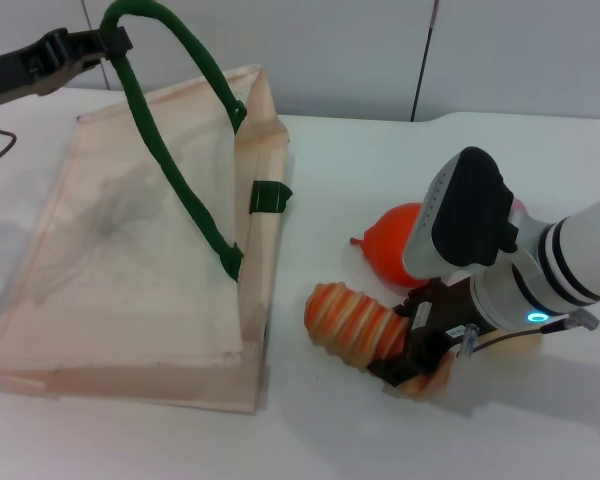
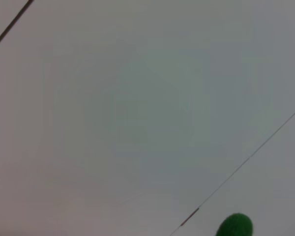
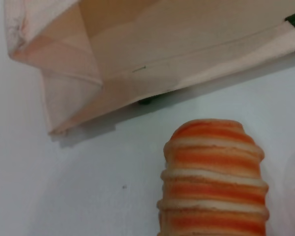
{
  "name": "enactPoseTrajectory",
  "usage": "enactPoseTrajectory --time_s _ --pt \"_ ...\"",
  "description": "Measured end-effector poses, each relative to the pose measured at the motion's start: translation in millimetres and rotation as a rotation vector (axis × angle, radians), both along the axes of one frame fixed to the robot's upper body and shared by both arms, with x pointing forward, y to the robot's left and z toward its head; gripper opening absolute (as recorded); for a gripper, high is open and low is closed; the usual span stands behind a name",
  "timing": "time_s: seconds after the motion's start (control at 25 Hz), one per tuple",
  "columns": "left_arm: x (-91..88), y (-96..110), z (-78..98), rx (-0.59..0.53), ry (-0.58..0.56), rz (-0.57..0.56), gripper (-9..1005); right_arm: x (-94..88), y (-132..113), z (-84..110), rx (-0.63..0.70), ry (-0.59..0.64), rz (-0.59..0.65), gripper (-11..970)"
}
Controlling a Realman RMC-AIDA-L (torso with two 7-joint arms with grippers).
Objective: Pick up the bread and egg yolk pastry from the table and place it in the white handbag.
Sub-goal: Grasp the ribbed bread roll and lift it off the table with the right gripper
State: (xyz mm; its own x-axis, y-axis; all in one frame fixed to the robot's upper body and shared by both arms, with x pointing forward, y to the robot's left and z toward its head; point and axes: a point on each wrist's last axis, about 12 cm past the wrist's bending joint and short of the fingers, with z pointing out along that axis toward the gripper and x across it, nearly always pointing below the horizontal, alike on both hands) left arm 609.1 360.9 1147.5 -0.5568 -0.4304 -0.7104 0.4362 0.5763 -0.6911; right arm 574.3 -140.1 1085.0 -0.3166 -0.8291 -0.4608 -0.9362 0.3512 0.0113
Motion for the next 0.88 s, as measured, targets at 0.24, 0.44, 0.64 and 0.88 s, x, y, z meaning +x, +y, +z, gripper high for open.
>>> enactPoseTrajectory --time_s 0.24,0.44,0.64,0.88 --pt "-0.1 -0.1 0.0 -0.001 0.001 -0.001 115 -1.2 0.1 1.3 -0.006 0.008 0.012 794" --pt "-0.2 0.0 0.0 -0.002 0.002 -0.001 115 -2.1 -0.3 2.1 -0.007 0.013 0.019 745" --pt "-1.5 -1.0 0.6 -0.011 0.001 -0.014 115 -3.7 1.7 6.8 0.003 0.004 0.032 697" --pt "-3.9 -4.1 4.3 -0.034 -0.015 -0.05 115 -2.4 -1.9 19.2 0.036 -0.022 0.027 651"
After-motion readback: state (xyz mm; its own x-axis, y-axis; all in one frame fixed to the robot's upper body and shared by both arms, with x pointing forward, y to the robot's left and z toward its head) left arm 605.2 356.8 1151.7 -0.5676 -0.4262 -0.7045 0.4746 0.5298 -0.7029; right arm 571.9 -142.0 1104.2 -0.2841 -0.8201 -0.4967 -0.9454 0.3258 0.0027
